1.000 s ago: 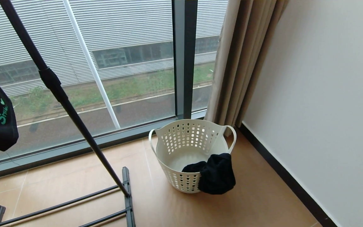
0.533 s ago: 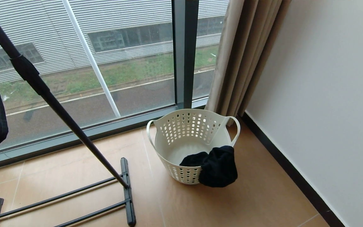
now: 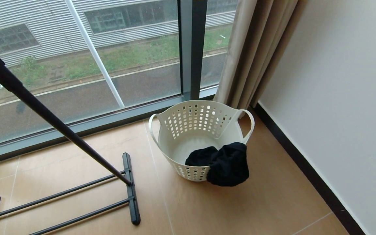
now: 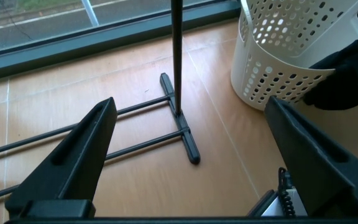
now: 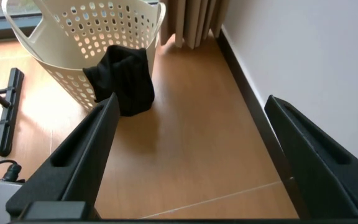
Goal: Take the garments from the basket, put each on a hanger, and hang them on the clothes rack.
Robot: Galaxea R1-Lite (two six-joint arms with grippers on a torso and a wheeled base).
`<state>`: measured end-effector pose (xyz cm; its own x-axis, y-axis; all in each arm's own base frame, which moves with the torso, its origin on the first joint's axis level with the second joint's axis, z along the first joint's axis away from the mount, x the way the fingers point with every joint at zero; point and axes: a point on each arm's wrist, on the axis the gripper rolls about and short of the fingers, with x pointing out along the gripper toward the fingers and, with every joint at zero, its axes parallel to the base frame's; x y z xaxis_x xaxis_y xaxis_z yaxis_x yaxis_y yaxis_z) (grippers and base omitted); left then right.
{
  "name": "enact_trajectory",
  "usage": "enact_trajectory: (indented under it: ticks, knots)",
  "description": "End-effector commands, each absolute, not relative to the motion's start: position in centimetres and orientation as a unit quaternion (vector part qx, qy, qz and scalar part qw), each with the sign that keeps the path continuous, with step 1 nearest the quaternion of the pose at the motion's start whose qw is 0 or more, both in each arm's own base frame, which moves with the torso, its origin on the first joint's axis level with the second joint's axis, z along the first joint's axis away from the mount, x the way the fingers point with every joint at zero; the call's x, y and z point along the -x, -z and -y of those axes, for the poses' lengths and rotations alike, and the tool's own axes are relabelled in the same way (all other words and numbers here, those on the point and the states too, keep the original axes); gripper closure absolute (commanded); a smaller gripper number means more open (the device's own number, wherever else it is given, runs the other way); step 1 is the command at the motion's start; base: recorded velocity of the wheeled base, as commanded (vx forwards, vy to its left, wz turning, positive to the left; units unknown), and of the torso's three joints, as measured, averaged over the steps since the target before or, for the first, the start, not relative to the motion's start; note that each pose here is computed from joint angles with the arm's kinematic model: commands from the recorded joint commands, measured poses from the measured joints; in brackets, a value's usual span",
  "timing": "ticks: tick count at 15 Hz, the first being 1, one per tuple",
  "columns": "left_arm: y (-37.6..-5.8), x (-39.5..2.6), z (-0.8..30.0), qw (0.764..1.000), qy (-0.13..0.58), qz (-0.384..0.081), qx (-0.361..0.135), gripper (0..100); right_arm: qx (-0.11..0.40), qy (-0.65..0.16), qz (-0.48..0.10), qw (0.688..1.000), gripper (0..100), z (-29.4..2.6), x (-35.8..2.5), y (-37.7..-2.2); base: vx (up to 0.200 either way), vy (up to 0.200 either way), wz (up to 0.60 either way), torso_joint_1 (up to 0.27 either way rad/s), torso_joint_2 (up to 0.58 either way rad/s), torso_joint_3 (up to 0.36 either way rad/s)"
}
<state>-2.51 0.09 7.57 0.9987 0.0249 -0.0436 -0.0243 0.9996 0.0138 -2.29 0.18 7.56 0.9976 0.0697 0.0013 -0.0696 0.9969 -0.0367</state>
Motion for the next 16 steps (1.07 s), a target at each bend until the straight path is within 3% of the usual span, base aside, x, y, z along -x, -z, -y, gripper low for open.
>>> enact_trajectory:
  ticks: [1, 15, 16]
  knots:
    - [-7.6, 2.5, -0.1, 1.000, -0.012, -0.022, -0.007, 0, 0.018, -0.035, 0.001, 0.999, 0, -0.2, 2.3, -7.6, 0.000, 0.000, 0.00, 0.002, -0.01, -0.085]
    - [-7.6, 2.5, -0.1, 1.000, -0.013, -0.022, -0.009, 0, 0.020, -0.039, -0.007, 0.999, 0, -0.2, 2.2, -7.5, 0.000, 0.000, 0.00, 0.002, 0.00, -0.166]
    - [-7.6, 2.5, -0.1, 1.000, -0.012, -0.022, -0.011, 0, 0.017, -0.048, -0.101, 0.994, 0, -0.2, 1.1, -7.8, 0.000, 0.000, 0.00, 0.002, 0.01, -0.090]
